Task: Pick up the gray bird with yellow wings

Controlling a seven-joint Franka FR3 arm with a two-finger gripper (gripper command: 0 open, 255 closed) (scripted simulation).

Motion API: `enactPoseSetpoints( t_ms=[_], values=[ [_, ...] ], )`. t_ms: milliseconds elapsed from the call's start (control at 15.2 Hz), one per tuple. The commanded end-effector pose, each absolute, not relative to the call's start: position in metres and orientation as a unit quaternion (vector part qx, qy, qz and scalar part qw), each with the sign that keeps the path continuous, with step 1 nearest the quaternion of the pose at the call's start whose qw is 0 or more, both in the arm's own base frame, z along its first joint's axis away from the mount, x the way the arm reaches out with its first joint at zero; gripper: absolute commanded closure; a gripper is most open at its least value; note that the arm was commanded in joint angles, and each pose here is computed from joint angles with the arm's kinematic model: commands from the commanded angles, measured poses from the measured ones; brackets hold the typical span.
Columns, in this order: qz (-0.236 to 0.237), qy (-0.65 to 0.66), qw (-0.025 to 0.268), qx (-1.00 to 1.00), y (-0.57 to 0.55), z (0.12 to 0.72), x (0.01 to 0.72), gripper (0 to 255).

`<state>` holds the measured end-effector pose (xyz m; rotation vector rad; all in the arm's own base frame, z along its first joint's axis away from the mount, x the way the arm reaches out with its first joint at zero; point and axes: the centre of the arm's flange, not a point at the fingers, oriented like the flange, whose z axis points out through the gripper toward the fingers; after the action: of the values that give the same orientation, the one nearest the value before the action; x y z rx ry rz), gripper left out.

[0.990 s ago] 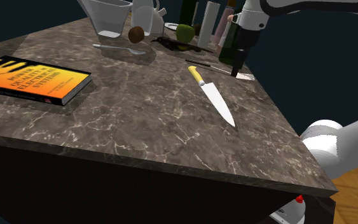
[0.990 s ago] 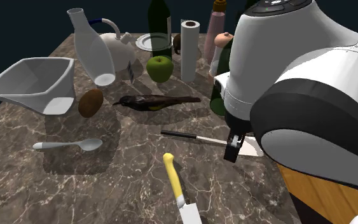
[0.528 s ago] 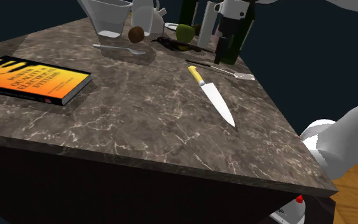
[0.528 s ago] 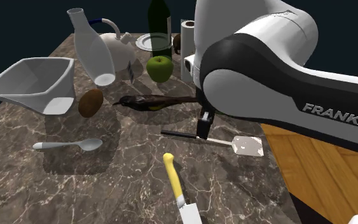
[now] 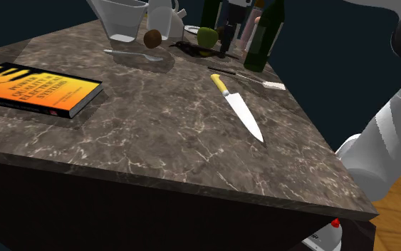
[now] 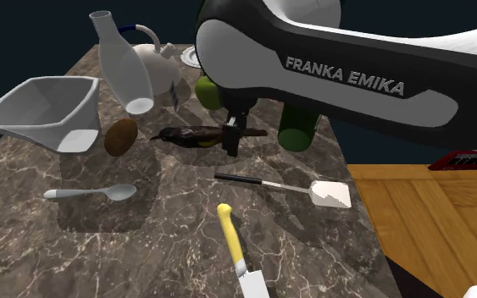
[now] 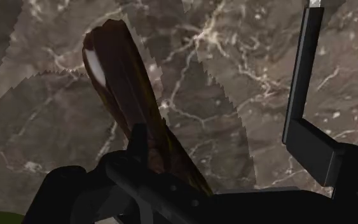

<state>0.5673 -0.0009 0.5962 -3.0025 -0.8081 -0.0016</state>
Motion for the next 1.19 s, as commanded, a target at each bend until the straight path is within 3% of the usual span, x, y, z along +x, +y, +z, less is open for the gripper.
enactPoseSetpoints(
  t_ms=[0,264,924,990,1122],
  values=[
    [-0.007,-0.276,0.024,-0.961,0.005,0.603,0.591,0],
    [-0.020,-0.305,0.039,-0.951,0.015,0.615,0.638,0],
    [-0.021,-0.307,0.040,-0.951,0.015,0.575,0.642,0],
    [-0.021,-0.307,0.040,-0.951,0.015,0.576,0.641,255],
    [-0.021,-0.307,0.040,-0.951,0.015,0.576,0.641,255]
  ],
)
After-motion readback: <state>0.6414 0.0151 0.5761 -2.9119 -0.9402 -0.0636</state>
